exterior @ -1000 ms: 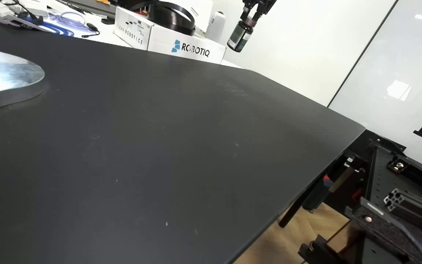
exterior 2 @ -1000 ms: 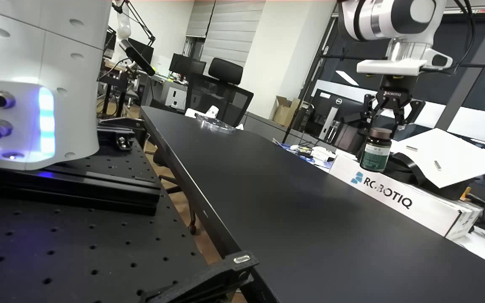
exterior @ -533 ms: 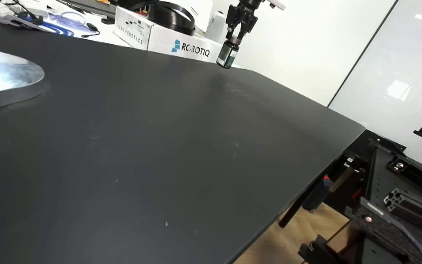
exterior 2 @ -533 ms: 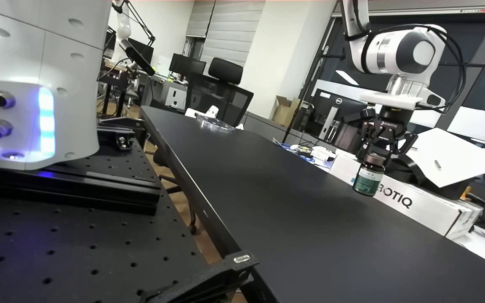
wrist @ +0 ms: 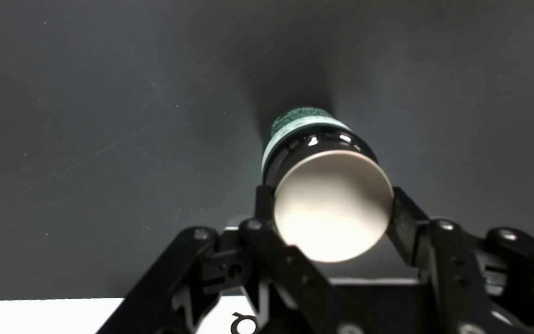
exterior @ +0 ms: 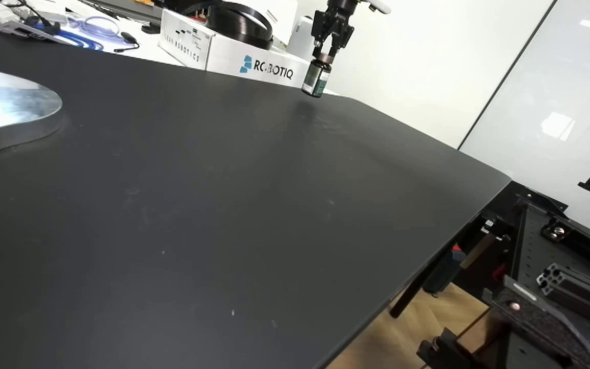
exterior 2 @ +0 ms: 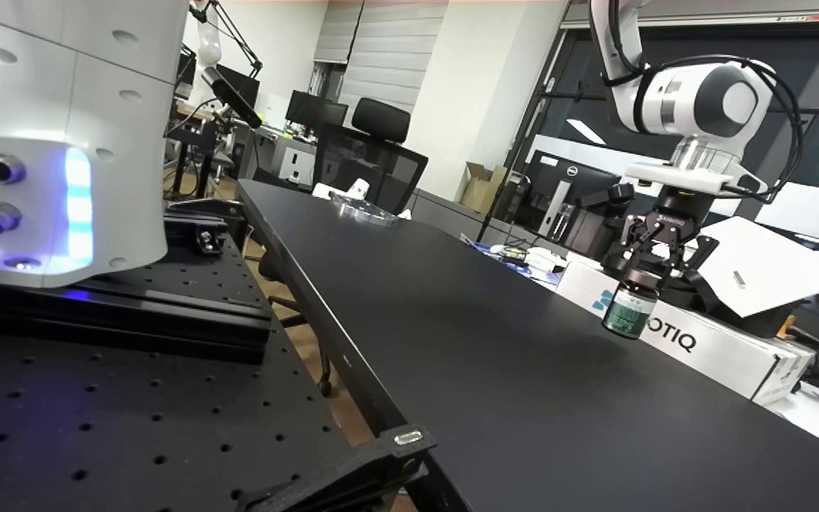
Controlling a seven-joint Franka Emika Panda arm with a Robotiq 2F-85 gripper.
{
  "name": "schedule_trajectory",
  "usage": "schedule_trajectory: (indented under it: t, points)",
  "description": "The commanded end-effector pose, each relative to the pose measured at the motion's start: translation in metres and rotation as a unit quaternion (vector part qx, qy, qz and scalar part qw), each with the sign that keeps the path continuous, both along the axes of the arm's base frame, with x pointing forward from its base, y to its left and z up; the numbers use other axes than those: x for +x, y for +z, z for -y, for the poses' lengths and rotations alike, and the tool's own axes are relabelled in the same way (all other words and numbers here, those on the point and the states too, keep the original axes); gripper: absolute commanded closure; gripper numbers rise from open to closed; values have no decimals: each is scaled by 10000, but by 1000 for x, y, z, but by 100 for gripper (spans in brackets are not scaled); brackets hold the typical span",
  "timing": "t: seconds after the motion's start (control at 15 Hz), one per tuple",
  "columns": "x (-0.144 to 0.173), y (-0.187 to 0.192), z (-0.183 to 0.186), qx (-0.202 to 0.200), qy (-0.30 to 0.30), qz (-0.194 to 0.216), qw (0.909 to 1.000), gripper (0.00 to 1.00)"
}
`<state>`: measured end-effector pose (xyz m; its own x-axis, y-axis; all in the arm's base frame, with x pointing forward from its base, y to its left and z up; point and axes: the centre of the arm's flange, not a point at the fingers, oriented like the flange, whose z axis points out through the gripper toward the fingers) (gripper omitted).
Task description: Move the bottle backwards
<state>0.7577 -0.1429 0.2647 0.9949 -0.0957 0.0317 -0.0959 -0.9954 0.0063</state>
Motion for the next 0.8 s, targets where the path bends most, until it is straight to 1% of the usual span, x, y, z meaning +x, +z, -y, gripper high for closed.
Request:
schedule_trajectory:
  t: [0.0, 0.6, 0.67, 0.73]
  points:
    - [34, 2, 14, 102, -191, -30, 9998, 64]
    - [41, -22, 22, 157, -213, 5, 9997, 64]
    - [41, -21, 21, 187, -262, -18, 9995, 45]
    - [40, -14, 19, 210, -194, -5, 9996, 14]
